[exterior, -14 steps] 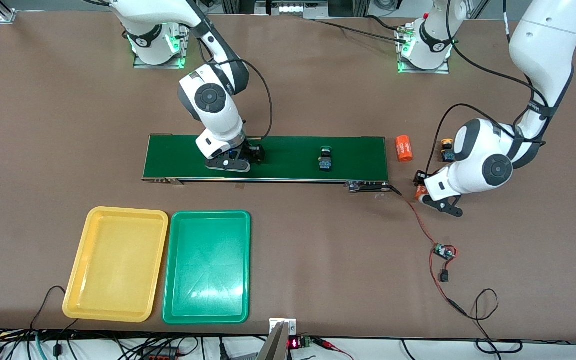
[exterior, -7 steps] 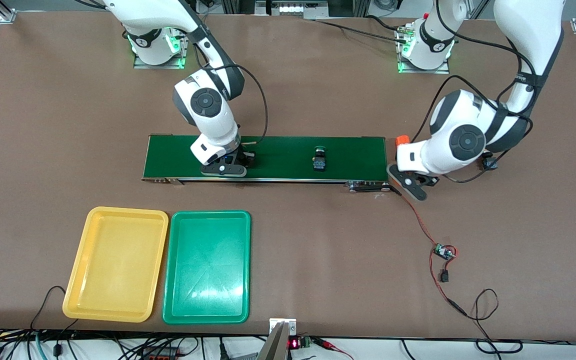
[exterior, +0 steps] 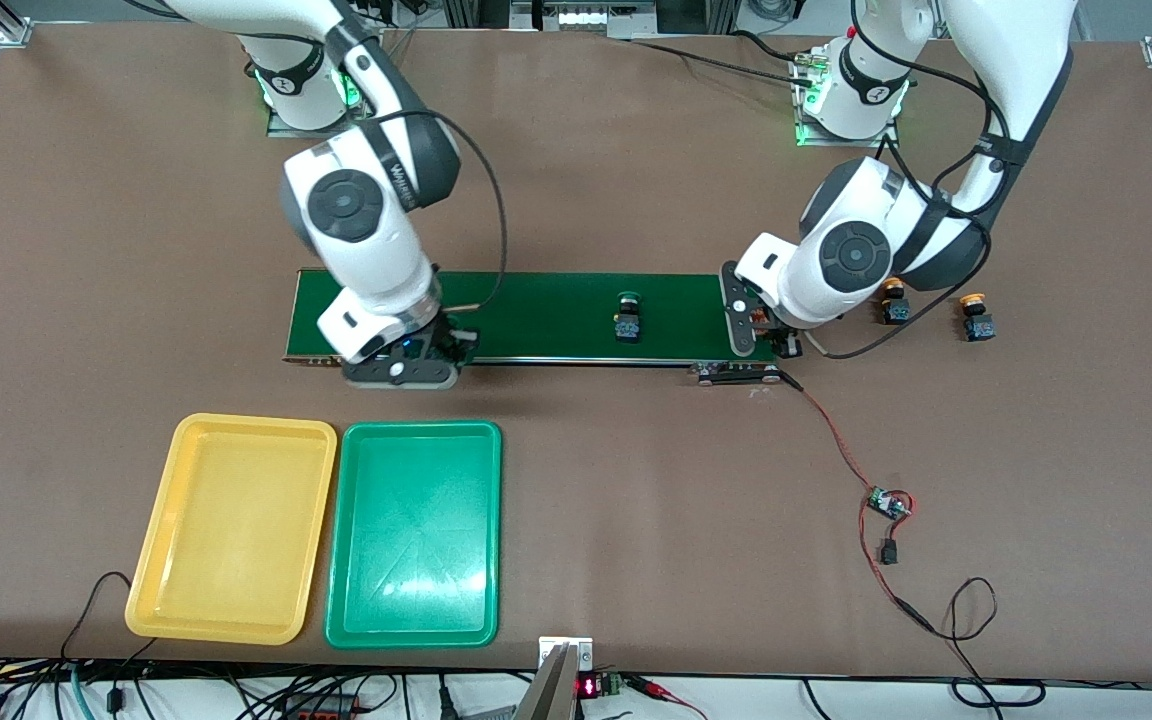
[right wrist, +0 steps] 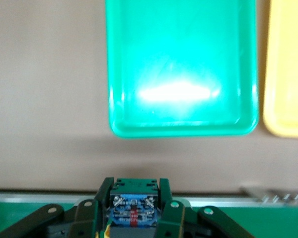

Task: Sort buttons by color to trays
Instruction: 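Carry the button toward the green tray while the left gripper grasps the cylinder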

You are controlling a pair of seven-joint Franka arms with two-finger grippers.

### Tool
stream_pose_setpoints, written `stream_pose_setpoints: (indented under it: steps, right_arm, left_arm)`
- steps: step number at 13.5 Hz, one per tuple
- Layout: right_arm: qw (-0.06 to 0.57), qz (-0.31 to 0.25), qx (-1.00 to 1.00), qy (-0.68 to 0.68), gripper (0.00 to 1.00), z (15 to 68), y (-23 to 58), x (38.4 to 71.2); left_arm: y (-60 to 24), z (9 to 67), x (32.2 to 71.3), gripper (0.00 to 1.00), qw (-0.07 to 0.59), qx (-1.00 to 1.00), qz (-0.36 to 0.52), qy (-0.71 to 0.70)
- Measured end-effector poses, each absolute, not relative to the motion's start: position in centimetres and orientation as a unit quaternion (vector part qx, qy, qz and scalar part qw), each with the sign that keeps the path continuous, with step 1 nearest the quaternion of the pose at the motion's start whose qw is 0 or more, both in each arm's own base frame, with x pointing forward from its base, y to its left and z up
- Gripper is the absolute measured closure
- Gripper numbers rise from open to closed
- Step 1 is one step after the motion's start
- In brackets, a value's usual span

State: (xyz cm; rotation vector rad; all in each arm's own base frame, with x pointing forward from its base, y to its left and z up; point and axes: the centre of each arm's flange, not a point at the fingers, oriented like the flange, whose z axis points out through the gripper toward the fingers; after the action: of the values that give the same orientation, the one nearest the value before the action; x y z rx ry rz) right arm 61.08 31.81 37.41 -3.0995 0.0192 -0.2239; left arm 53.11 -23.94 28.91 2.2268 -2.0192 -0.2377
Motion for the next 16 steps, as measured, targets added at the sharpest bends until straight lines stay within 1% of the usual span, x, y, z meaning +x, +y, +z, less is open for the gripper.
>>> stream_pose_setpoints:
  steps: [3,5,8,10,13,14,15,16]
  right_arm:
    - [0.022,-0.093,-0.995,0.007,0.59,35.0,27.1,66.1]
    - [0.02,-0.116,-0.993,0.0,0.59,31.4,26.0,67.9]
    - [0.012,-0.15,-0.988,-0.023,0.59,24.8,25.8,68.9]
    - [0.016,-0.172,-0.985,-0.024,0.59,21.5,25.0,69.5]
    - [0.015,-0.179,-0.983,-0.023,0.59,19.8,24.5,69.8]
    - [0.016,-0.181,-0.983,-0.023,0.59,19.9,24.6,69.9]
    - [0.016,-0.182,-0.983,-0.023,0.59,20.1,24.6,70.0]
    - [0.016,-0.183,-0.983,-0.023,0.59,20.1,24.6,70.0]
  left_arm:
    - [-24.6,28.7,52.7,0.51,0.063,0.713,-0.078,-0.694]
    - [-24.9,28.2,52.4,0.51,0.064,0.708,-0.082,-0.699]
    - [-25.4,26.7,51.9,0.51,0.07,0.707,-0.083,-0.699]
    - [-26.7,26.0,51.2,0.51,0.072,0.706,-0.086,-0.699]
    - [-27.9,25.3,50.6,0.51,0.074,0.705,-0.085,-0.7]
    - [-27.8,25.2,50.6,0.45,0.075,0.706,-0.086,-0.699]
    - [-27.8,25.1,50.6,0.37,0.075,0.706,-0.086,-0.699]
    - [-27.7,25.1,50.6,0.26,0.075,0.706,-0.086,-0.699]
